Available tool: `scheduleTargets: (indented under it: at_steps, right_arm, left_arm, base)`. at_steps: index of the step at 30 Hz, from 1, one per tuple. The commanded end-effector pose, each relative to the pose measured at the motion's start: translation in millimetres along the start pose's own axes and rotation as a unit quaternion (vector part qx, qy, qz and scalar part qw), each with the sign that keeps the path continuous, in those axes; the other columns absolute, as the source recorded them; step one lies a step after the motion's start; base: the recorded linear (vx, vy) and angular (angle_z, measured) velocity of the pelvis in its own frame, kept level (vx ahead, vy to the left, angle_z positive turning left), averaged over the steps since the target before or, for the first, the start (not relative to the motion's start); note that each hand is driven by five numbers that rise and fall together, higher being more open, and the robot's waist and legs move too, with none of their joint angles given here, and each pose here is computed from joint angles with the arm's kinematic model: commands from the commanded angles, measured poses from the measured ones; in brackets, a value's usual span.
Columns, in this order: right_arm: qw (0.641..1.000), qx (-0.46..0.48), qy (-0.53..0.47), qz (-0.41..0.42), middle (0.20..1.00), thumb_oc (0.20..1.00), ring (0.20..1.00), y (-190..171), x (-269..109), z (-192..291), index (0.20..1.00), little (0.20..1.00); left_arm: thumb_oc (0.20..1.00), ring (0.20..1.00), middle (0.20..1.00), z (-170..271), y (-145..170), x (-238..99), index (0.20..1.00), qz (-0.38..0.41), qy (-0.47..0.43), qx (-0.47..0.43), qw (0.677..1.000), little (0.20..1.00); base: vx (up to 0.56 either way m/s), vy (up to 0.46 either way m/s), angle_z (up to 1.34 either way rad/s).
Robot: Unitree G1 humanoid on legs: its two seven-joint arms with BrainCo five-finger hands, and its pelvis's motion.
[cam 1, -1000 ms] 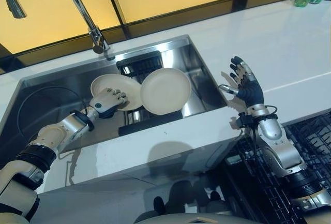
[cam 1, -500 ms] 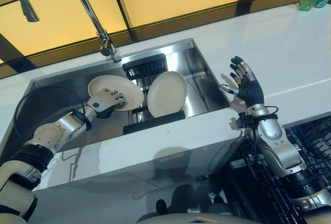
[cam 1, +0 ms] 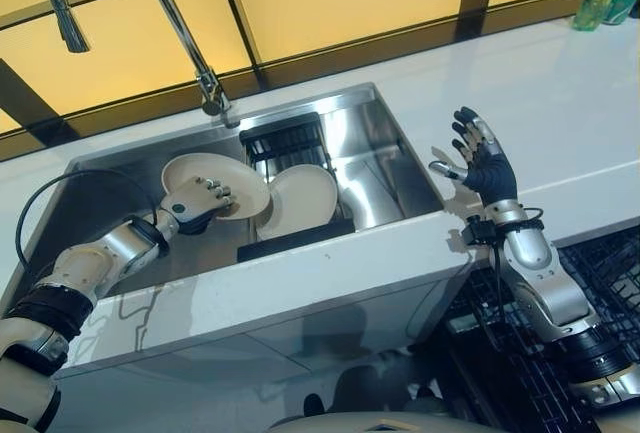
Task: Pick up plates and place into dishwasher.
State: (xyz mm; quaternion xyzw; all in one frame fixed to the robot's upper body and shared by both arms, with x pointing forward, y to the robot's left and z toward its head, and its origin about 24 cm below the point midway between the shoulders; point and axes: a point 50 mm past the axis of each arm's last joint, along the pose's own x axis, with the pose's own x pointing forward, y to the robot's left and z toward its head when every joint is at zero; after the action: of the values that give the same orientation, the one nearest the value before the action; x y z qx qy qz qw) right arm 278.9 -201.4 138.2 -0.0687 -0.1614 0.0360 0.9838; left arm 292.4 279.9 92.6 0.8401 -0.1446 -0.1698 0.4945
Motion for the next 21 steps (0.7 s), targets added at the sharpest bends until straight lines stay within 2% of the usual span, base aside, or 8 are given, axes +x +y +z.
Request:
scheduleTargets:
  at_steps: [1, 6, 9, 16, 21]
  right_arm:
    - [0.997, 0.013, -0.082, 0.000, 1.000, 1.000, 1.000, -2.6, 1.4, 26.9, 1.000, 1.000]
    - [0.992, -0.013, -0.125, 0.029, 1.000, 1.000, 1.000, 1.5, 3.4, 40.6, 1.000, 1.000]
    - [0.984, -0.036, -0.165, 0.060, 1.000, 1.000, 1.000, 9.1, 9.7, 57.0, 1.000, 1.000]
    - [0.957, -0.100, -0.231, 0.147, 1.000, 1.000, 1.000, 20.4, 14.7, 90.7, 1.000, 1.000]
    - [0.933, -0.144, -0.264, 0.196, 1.000, 1.000, 1.000, 26.6, 17.8, 109.6, 1.000, 1.000]
  left_arm:
    - [0.200, 0.200, 0.200, -53.1, 40.3, -19.0, 0.200, 0.111, 0.087, 0.018, 0.990, 0.200]
    - [0.200, 0.200, 0.200, -28.8, 85.3, -6.3, 0.200, 0.250, 0.026, -0.084, 0.964, 0.200]
    - [0.200, 0.200, 0.200, -8.9, 111.3, 0.7, 0.200, 0.297, -0.021, -0.143, 0.944, 0.200]
    - [0.200, 0.200, 0.200, 16.7, 152.3, -1.1, 0.200, 0.327, -0.117, -0.279, 0.895, 0.200]
    - [0.200, 0.200, 0.200, 31.8, 175.8, -2.9, 0.200, 0.294, -0.210, -0.364, 0.858, 0.200]
  base:
    - [-0.03, -0.043, 0.07]
    - [-0.02, -0.051, 0.09]
    - [-0.02, -0.046, 0.09]
    - [-0.02, -0.046, 0.03]
    - [-0.02, -0.041, 0.00]
